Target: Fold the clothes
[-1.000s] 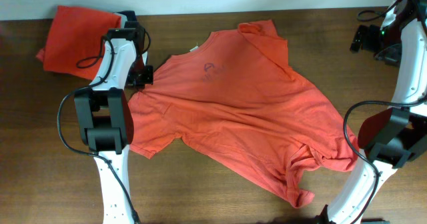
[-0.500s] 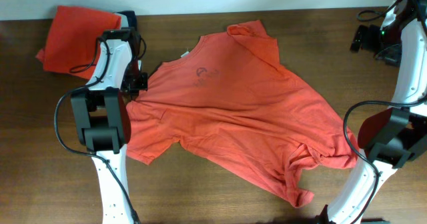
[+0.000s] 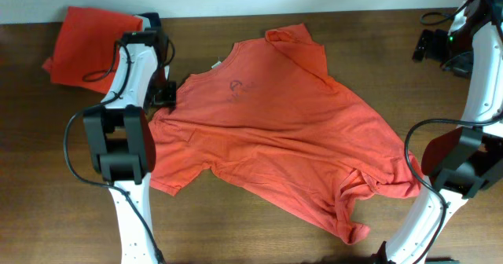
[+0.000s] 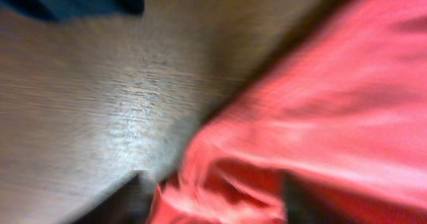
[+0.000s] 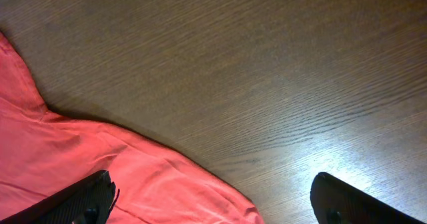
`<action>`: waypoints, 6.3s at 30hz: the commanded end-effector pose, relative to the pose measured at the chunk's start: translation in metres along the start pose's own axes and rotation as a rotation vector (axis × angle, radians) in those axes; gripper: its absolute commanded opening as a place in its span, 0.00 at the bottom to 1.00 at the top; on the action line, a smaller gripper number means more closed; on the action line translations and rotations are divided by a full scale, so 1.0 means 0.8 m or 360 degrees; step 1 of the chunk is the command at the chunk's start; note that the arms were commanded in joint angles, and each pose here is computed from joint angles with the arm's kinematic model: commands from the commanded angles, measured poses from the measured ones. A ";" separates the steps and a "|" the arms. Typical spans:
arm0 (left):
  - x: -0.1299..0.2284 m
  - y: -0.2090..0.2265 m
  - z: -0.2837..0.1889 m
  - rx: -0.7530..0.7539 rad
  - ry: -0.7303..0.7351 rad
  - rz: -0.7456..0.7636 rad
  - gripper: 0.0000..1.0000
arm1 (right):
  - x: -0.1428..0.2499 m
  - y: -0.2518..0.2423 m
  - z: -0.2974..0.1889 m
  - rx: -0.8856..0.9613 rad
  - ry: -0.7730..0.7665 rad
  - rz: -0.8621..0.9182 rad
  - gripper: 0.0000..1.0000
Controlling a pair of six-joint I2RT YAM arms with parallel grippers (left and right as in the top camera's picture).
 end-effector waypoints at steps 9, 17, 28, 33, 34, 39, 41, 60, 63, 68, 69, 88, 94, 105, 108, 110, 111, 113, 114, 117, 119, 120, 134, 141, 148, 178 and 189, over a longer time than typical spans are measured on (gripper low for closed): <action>-0.065 -0.100 -0.130 0.0446 -0.0767 0.0420 0.94 | 0.000 0.000 -0.008 0.0005 -0.0022 0.0003 0.99; -0.106 -0.149 -0.089 0.0456 -0.0874 0.0546 0.89 | 0.000 -0.001 -0.008 0.0006 -0.0023 0.0003 0.99; -0.110 -0.135 -0.010 0.0279 -0.0659 0.0500 0.78 | 0.000 -0.001 -0.008 0.0006 -0.0023 0.0003 0.98; -0.111 -0.127 -0.003 0.0230 -0.0643 0.0484 0.77 | 0.000 -0.001 -0.008 0.0006 -0.0023 0.0004 0.98; -0.111 -0.128 -0.001 0.0230 -0.0637 0.0484 0.76 | 0.000 -0.001 -0.008 0.0006 -0.0023 0.0004 0.98; -0.111 -0.124 0.010 0.0190 -0.0609 0.0475 0.76 | 0.000 0.000 -0.008 0.0005 -0.0023 0.0003 0.98; -0.111 -0.120 0.024 0.0149 -0.0577 0.0469 0.76 | 0.000 -0.001 -0.008 0.0006 -0.0023 0.0003 0.98; -0.066 -0.025 0.071 0.0154 -0.0180 0.0182 0.19 | 0.000 0.000 -0.008 0.0005 -0.0022 0.0004 0.98; -0.057 0.004 0.077 0.0169 -0.0122 0.0086 0.18 | 0.000 -0.001 -0.008 0.0006 -0.0023 0.0003 0.99; -0.048 0.023 0.079 0.0224 -0.0071 -0.0020 0.19 | 0.000 -0.001 -0.008 0.0006 -0.0023 0.0003 0.98; -0.049 0.020 0.077 0.0237 -0.0079 -0.0016 0.23 | 0.000 -0.001 -0.008 0.0006 -0.0023 0.0004 0.98; -0.065 -0.035 -0.262 0.0346 -0.1058 0.0142 0.99 | -0.021 0.003 -0.009 -0.0017 -0.0152 0.0005 0.98; -0.065 -0.035 -0.261 0.0346 -0.1052 0.0142 0.99 | -0.032 0.025 -0.013 -0.0226 -0.0206 0.0018 0.99; -0.065 -0.035 -0.260 0.0346 -0.1052 0.0143 0.99 | 0.058 -0.002 -0.054 -0.0133 0.0224 0.0086 0.81; -0.065 -0.035 -0.261 0.0346 -0.1052 0.0142 0.99 | 0.077 -0.007 -0.092 -0.0111 0.0149 0.0121 0.81; -0.065 -0.035 -0.260 0.0346 -0.1052 0.0142 0.99 | 0.099 -0.021 -0.123 -0.0026 0.0081 0.0222 0.82; -0.065 -0.035 -0.261 0.0346 -0.1052 0.0142 0.99 | 0.110 -0.025 -0.134 0.0000 0.0059 0.0255 0.82; -0.065 -0.035 -0.261 0.0346 -0.1052 0.0142 1.00 | 0.144 -0.030 -0.148 0.0005 0.0078 0.0284 0.85; -0.065 -0.035 -0.261 0.0346 -0.1052 0.0142 0.99 | 0.155 -0.032 -0.149 0.0010 0.0098 0.0284 0.86; -0.065 -0.035 -0.260 0.0346 -0.1052 0.0142 0.99 | 0.196 -0.041 -0.133 0.0049 0.0234 0.0313 0.87; -0.065 -0.035 -0.261 0.0346 -0.1052 0.0142 0.99 | 0.212 -0.046 -0.107 0.0075 0.0341 0.0340 0.87; -0.065 -0.035 -0.260 0.0346 -0.1052 0.0142 0.99 | 0.219 -0.048 -0.093 0.0092 0.0392 0.0370 0.87; -0.065 -0.034 -0.261 0.0346 -0.1052 0.0141 0.99 | 0.253 -0.083 0.063 0.0152 0.0425 0.0564 0.83; -0.065 -0.034 -0.261 0.0346 -0.1052 0.0141 0.99 | 0.249 -0.075 0.095 0.0037 0.0340 0.0499 0.82; -0.065 -0.034 -0.261 0.0346 -0.1052 0.0141 0.99 | 0.234 -0.085 0.097 0.0117 0.0229 0.0559 0.89; -0.065 -0.034 -0.261 0.0346 -0.1052 0.0141 0.99 | 0.262 -0.063 0.171 -0.0166 0.0108 0.0720 0.18; -0.065 -0.034 -0.261 0.0346 -0.1052 0.0141 0.99 | 0.177 -0.068 0.132 -0.0138 -0.0232 0.0529 0.04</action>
Point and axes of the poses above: each gripper's point midway between its finger pads, its own z axis out along the fingers, its own y axis along the line the jaws close on, x = y × z, the point moved 4 cm from there along -z, back along the fingers, and after that the axes turned 4 degrees about z, right-handed, at the moved point
